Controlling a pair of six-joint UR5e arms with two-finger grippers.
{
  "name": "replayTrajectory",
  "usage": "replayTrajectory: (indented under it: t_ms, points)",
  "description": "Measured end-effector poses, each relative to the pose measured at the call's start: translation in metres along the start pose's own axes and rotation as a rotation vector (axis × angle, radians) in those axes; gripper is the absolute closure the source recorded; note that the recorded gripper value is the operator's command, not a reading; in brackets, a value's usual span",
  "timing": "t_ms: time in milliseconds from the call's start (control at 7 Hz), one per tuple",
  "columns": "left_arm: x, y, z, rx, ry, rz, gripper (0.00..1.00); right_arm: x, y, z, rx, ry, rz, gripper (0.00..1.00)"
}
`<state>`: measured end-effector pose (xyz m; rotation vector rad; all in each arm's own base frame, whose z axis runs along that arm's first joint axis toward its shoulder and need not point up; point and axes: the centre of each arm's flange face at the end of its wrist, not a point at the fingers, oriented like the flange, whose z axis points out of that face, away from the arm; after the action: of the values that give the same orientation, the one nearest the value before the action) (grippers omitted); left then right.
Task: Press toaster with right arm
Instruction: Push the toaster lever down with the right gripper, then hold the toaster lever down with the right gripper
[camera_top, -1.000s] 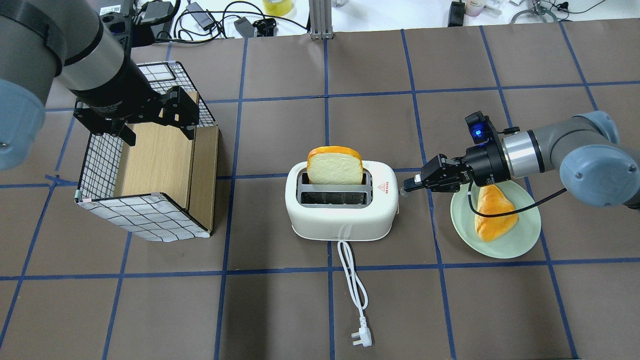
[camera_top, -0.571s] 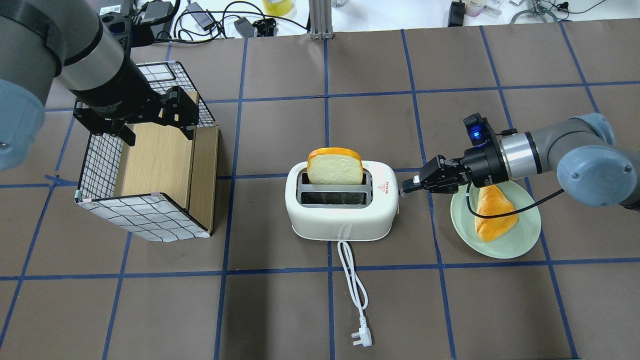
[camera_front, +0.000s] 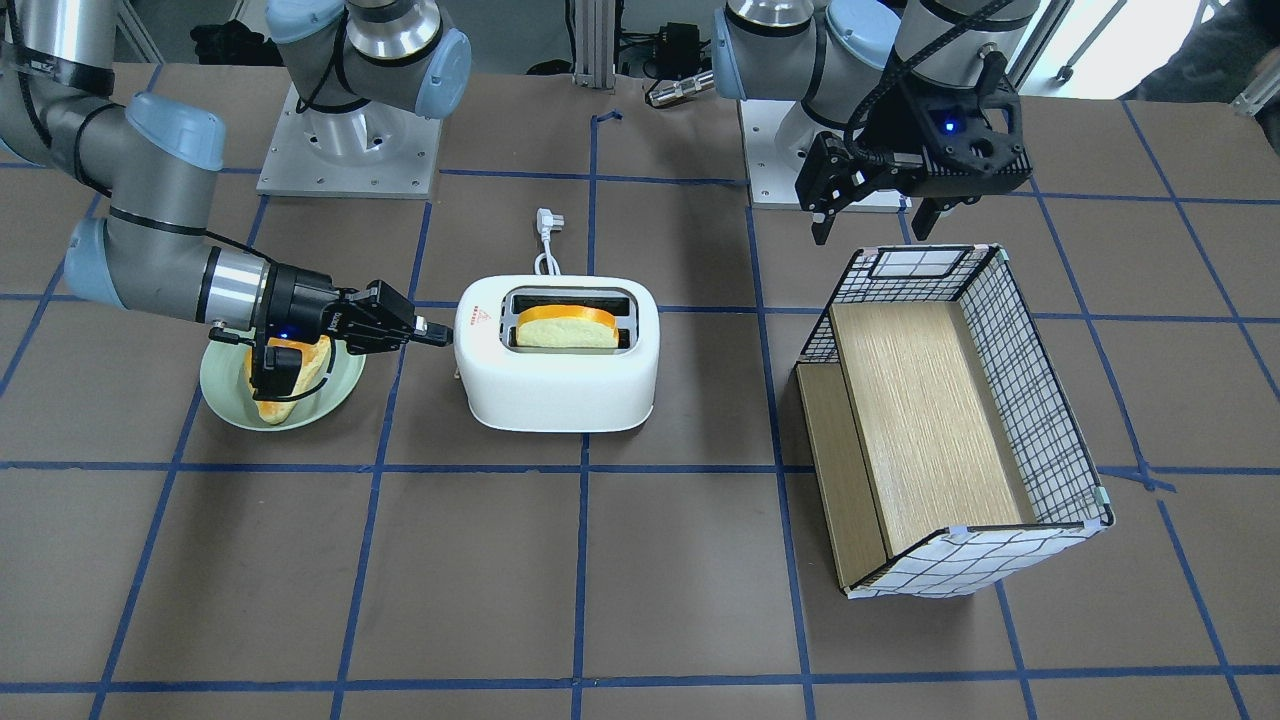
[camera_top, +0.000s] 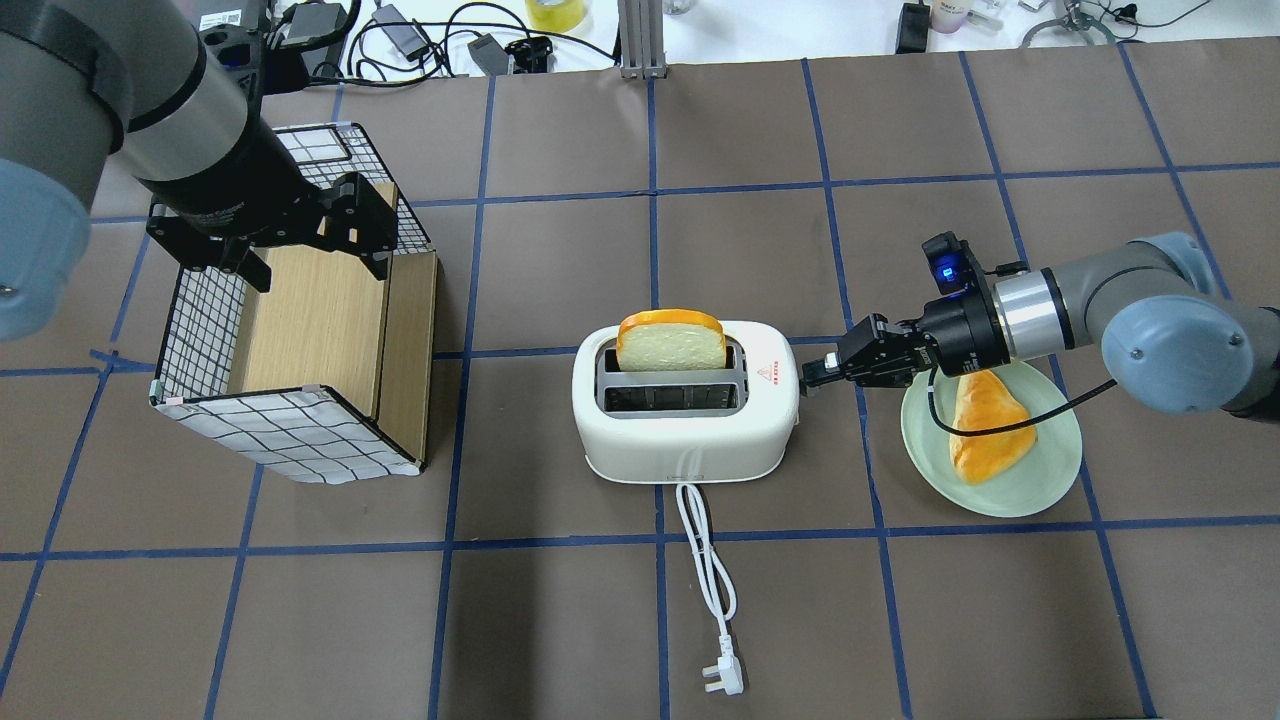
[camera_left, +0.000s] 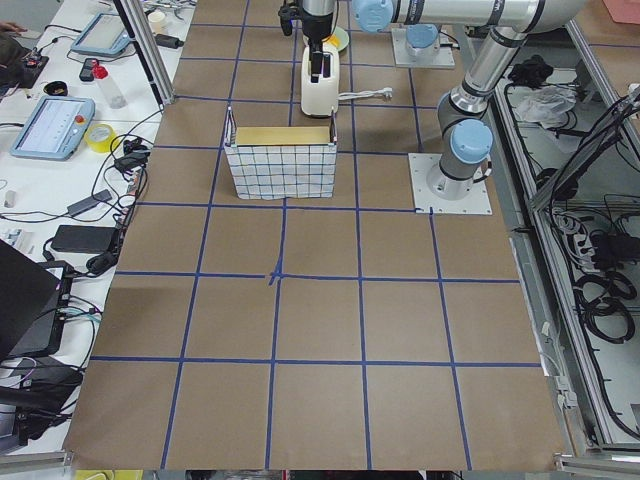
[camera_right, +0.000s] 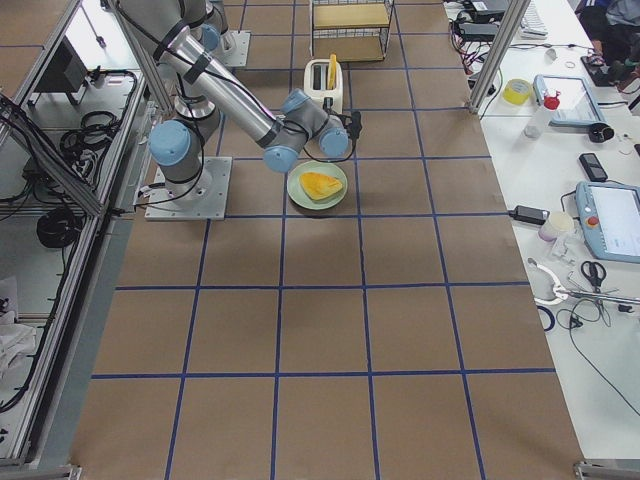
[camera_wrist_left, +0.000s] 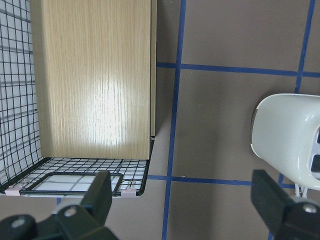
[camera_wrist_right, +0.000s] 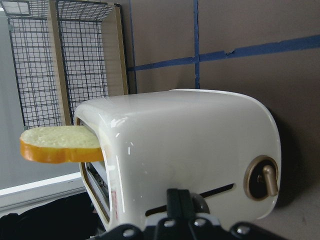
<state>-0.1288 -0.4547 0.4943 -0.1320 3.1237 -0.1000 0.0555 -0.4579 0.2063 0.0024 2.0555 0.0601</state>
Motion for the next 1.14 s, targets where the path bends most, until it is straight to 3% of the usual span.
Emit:
replayTrajectory:
  t_ms: [1143]
  points:
    - [0.000,0.000,0.000,0.000,0.001,0.000,0.00,0.026,0.006,0.017,0.012,0.014,-0.057,1.00]
